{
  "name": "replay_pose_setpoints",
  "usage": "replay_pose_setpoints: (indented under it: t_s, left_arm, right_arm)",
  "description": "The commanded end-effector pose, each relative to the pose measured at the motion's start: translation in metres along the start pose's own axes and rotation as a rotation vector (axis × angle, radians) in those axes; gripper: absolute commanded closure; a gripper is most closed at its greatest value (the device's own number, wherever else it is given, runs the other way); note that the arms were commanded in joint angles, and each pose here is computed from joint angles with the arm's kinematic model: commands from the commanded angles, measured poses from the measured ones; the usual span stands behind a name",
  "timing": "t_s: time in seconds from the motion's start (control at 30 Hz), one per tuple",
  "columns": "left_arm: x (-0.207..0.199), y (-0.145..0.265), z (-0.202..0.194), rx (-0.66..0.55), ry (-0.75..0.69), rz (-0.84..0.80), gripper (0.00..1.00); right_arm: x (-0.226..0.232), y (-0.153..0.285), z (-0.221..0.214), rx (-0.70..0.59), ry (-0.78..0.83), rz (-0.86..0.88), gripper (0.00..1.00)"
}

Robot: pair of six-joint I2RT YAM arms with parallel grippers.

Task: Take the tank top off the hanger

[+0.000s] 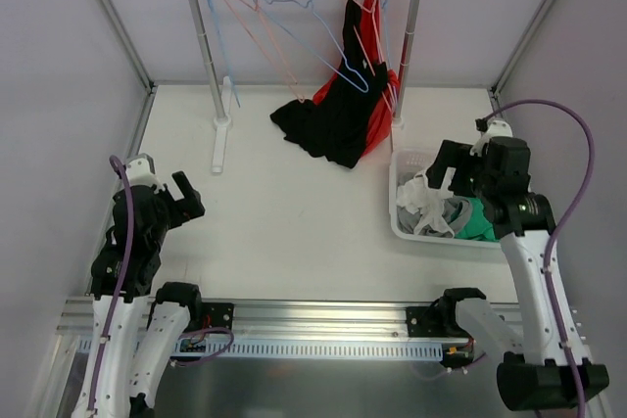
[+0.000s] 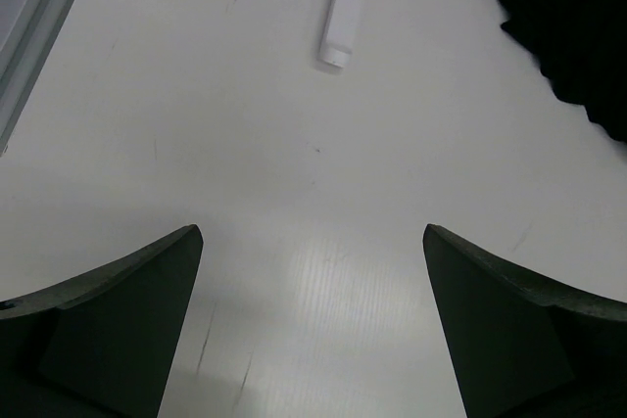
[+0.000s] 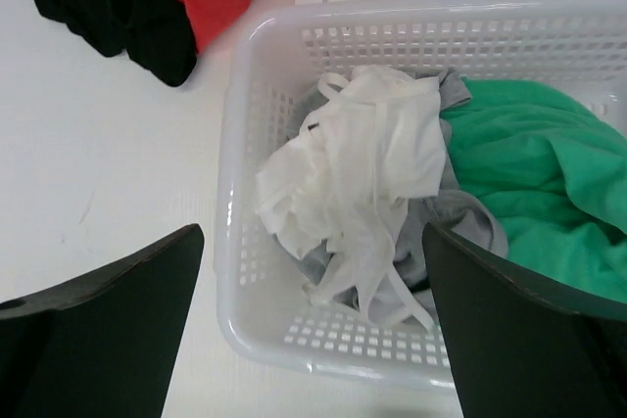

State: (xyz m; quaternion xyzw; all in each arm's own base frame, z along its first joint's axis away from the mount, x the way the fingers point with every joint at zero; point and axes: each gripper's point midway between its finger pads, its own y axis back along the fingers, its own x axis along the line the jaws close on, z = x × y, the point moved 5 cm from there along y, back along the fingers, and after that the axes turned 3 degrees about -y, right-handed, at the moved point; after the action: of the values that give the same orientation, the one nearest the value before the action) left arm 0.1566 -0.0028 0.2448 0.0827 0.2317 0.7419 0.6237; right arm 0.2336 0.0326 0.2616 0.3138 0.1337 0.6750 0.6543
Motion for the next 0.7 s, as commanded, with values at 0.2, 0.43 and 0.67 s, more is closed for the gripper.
replay_pose_setpoints:
  t_s: [0.2,0.43,0.67]
  left_arm:
    - [0.004,-0.002,0.006,-0.019,0.013,0.039,0.01]
    - [-0.004,0.0,0.003,-0.007,0.016,-0.025,0.01]
    - [-0.006,-0.002,-0.003,0.011,0.018,-0.03,0.01]
  right_arm:
    - [-0.008,0.105,-0.015,-0.189,0.156,-0.028,0.01]
    - [-0.042,0.13,-0.047,-0.189,0.218,-0.183,0.01]
    - [-0.047,0.122,-0.063,-0.196,0.22,-0.176,0.0]
